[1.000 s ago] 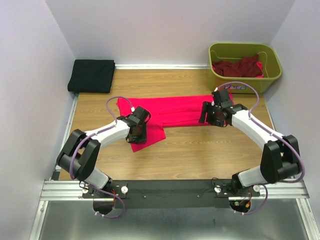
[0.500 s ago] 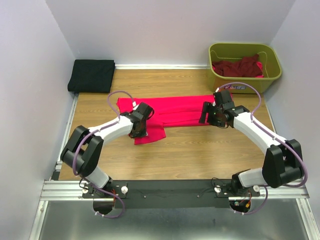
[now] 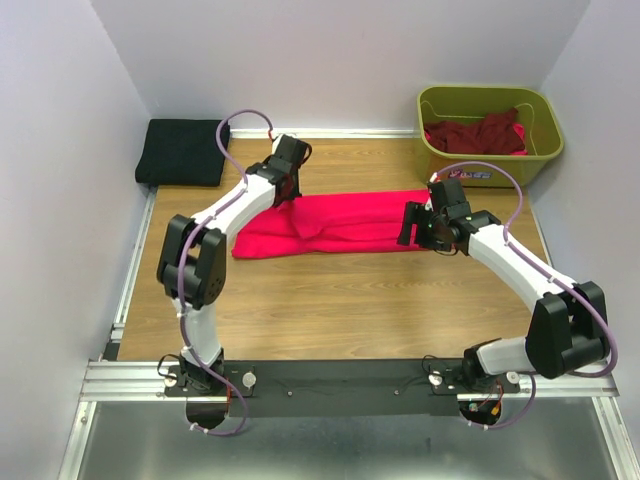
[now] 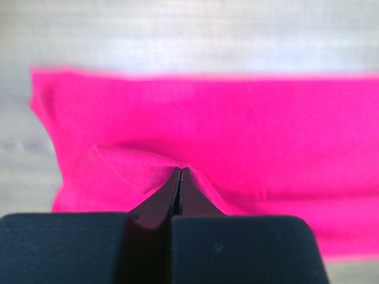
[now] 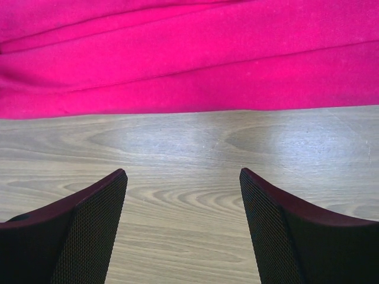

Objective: Fold and stack the t-shirts
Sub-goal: Fold the tshirt

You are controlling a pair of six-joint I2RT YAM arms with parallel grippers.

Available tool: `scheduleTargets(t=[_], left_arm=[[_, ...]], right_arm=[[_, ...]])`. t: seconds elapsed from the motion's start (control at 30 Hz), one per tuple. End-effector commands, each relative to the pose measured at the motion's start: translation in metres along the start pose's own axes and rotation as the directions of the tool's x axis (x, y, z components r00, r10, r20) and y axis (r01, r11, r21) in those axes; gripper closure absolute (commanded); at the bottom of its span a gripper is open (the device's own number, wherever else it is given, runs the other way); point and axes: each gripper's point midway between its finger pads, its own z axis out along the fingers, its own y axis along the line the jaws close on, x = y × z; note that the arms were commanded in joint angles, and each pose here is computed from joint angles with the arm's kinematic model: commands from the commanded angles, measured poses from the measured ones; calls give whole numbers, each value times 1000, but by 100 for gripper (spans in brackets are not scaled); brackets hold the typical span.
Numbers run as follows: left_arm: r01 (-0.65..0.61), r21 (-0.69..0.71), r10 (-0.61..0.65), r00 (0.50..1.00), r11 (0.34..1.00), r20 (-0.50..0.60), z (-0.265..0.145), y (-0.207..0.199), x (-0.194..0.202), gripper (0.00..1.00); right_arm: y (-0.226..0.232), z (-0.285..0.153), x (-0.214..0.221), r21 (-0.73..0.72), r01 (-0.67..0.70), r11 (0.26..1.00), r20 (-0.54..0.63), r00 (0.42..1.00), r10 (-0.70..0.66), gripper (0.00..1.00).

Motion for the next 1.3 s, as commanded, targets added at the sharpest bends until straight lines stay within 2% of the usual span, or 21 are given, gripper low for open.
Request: scheduleTargets(t=[0.0, 0.23, 0.4, 0.47, 0.6, 0.63, 0.7, 0.73, 0.83, 1.0, 1.07, 1.1, 1.13, 1.27], left_arm=[[-45, -61, 48, 997, 997, 58, 22, 4, -29, 100], [2, -33, 1, 996, 999, 94, 42, -7, -48, 100], [45, -68, -41, 997, 997, 65, 59, 1, -42, 100], [79, -83, -75, 996, 993, 56, 63, 8, -38, 96], [123, -121, -120, 992, 985, 36, 68, 30, -26, 79], [128, -124, -124, 992, 984, 33, 69, 34, -26, 69], [134, -115, -130, 991, 984, 42, 63, 37, -26, 59], [138, -107, -134, 990, 985, 42, 60, 38, -27, 50], [154, -79, -150, 987, 985, 60, 38, 40, -30, 40], [205, -25, -202, 975, 979, 88, -4, 52, -12, 40], [222, -7, -221, 971, 975, 89, -14, 56, -4, 46], [223, -27, -221, 974, 974, 57, -10, 64, 17, 49], [228, -31, -226, 973, 973, 47, -8, 68, 26, 53], [254, -28, -254, 967, 967, 9, 5, 83, 54, 59]], right_arm=[[9, -11, -17, -28, 30, 999, 60, 998, -28, 16], [6, -9, -13, -23, 38, 999, 51, 998, -37, 16], [-2, -7, -16, 28, 16, 999, 66, 998, -18, 16], [-6, -6, -20, 58, 9, 998, 80, 997, -14, 16], [-8, -2, -25, 76, 32, 997, 79, 996, -38, 16], [-7, -1, -25, 72, 36, 997, 74, 996, -42, 16], [-2, 1, -27, 48, 67, 997, 64, 996, -70, 16], [0, 1, -27, 38, 74, 997, 60, 995, -76, 16], [4, 2, -31, 21, 89, 996, 60, 994, -90, 16], [4, 8, -34, 30, 98, 995, 49, 994, -99, 17], [2, 12, -31, 39, 98, 994, 38, 994, -99, 17], [2, 14, -30, 36, 101, 994, 32, 994, -102, 17], [2, 16, -29, 35, 103, 994, 28, 994, -104, 18], [0, 26, -26, 43, 111, 993, 6, 994, -112, 19]])
